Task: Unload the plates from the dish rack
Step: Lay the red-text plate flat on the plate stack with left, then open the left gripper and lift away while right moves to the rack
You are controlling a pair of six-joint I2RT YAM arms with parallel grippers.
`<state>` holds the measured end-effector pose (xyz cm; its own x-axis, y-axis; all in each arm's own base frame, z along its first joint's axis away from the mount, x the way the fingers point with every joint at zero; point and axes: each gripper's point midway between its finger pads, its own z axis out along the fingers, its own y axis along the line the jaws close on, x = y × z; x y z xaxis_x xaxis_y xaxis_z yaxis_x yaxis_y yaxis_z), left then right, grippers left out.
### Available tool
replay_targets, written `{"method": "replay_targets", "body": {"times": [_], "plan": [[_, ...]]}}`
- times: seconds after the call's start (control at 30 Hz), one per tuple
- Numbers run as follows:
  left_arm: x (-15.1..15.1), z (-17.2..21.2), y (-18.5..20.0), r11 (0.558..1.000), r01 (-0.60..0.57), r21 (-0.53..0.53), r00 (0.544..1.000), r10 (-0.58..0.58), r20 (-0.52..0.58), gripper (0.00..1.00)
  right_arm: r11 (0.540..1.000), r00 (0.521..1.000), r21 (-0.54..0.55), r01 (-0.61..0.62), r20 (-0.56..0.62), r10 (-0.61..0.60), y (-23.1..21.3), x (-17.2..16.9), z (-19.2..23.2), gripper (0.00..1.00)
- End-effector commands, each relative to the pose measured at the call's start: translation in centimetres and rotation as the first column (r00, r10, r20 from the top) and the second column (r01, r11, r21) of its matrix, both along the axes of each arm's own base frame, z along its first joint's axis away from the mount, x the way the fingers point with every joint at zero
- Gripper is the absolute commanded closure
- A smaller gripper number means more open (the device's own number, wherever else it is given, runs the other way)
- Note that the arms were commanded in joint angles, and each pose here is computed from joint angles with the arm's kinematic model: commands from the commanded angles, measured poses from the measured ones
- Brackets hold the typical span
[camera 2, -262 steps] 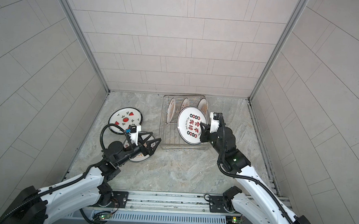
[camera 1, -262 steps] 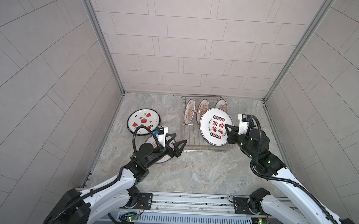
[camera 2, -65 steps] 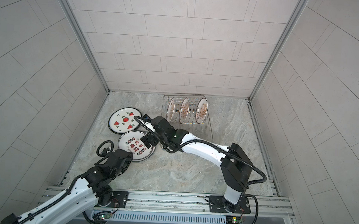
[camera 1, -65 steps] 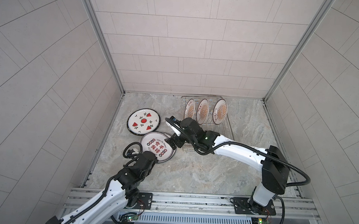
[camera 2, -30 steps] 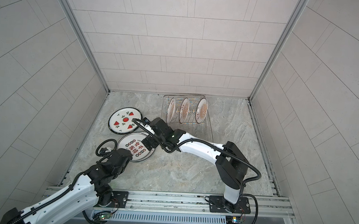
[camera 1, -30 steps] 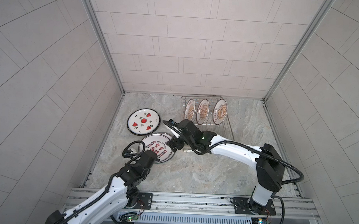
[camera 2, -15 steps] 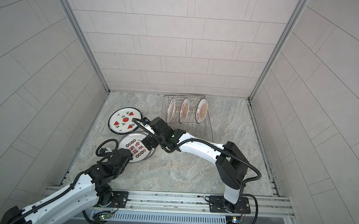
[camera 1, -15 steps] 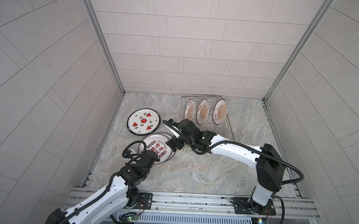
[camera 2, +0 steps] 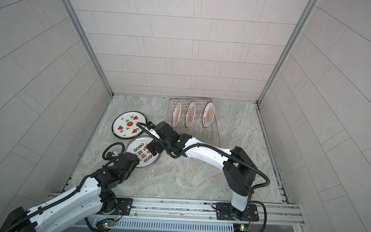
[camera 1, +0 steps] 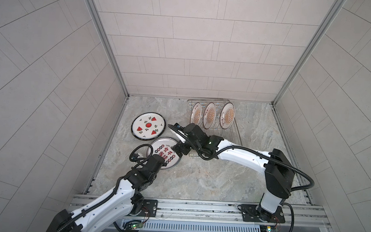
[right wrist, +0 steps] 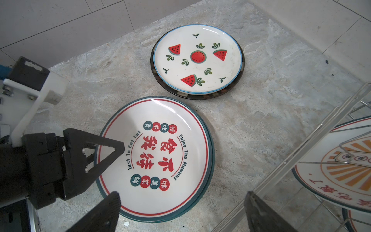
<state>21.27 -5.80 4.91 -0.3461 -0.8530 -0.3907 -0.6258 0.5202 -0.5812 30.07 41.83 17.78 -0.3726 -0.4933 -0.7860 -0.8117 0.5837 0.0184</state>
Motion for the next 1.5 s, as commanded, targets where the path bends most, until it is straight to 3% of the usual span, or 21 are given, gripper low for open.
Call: {"method": "replay_targets", "body": {"times": [0.0, 0.3, 0.6, 0.73, 0.87, 1.13, 1.23, 1.4, 1.47], "plan": [[0.8, 1.4, -0.1, 1.0, -0.01, -0.008, 0.999, 0.01, 0.044, 0.28, 1.0, 1.0, 0.004, 0.005, 0.016, -0.005, 0.3, 0.2, 0.3, 0.03], [0.5, 2.3, 1.5, 0.996, -0.025, 0.081, 0.997, 0.019, 0.072, 0.11, 0.995, 0.998, 0.092, 0.021, 0.053, -0.026, -0.3, -0.2, 2.4, 0.02], [0.8, 4.9, 2.8, 0.984, -0.026, 0.178, 0.989, 0.0, 0.146, 0.11, 0.97, 0.987, 0.237, 0.062, 0.127, -0.094, -2.8, -1.1, 5.1, 0.01], [0.8, 5.3, 3.4, 0.97, -0.037, 0.239, 0.992, 0.007, 0.127, 0.1, 0.956, 0.982, 0.281, 0.082, 0.143, -0.127, -4.3, -1.7, 5.9, 0.01], [1.8, 7.0, 3.2, 0.947, 0.004, 0.321, 0.989, -0.052, 0.14, 0.05, 0.934, 0.972, 0.338, 0.111, 0.158, -0.173, -6.0, -2.2, 6.6, 0.0], [4.5, 9.8, 0.7, 0.945, 0.067, 0.321, 0.971, -0.136, 0.198, 0.05, 0.903, 0.943, 0.379, 0.204, 0.171, -0.285, -9.2, -2.0, 6.7, 0.0], [5.9, 11.2, -1.4, 0.934, 0.138, 0.329, 0.932, -0.235, 0.277, 0.01, 0.892, 0.935, 0.388, 0.23, 0.166, -0.313, -10.0, -1.9, 6.6, 0.0], [8.2, 12.2, -5.2, 0.862, 0.292, 0.415, 0.845, -0.436, 0.31, 0.0, 0.83, 0.886, 0.417, 0.369, 0.111, -0.45, -12.6, -0.3, 6.6, 0.0], [8.8, 13.0, -7.3, 0.816, 0.361, 0.451, 0.77, -0.533, 0.349, 0.0, 0.792, 0.854, 0.424, 0.439, 0.077, -0.515, -13.9, 0.8, 6.5, 0.0]]}}
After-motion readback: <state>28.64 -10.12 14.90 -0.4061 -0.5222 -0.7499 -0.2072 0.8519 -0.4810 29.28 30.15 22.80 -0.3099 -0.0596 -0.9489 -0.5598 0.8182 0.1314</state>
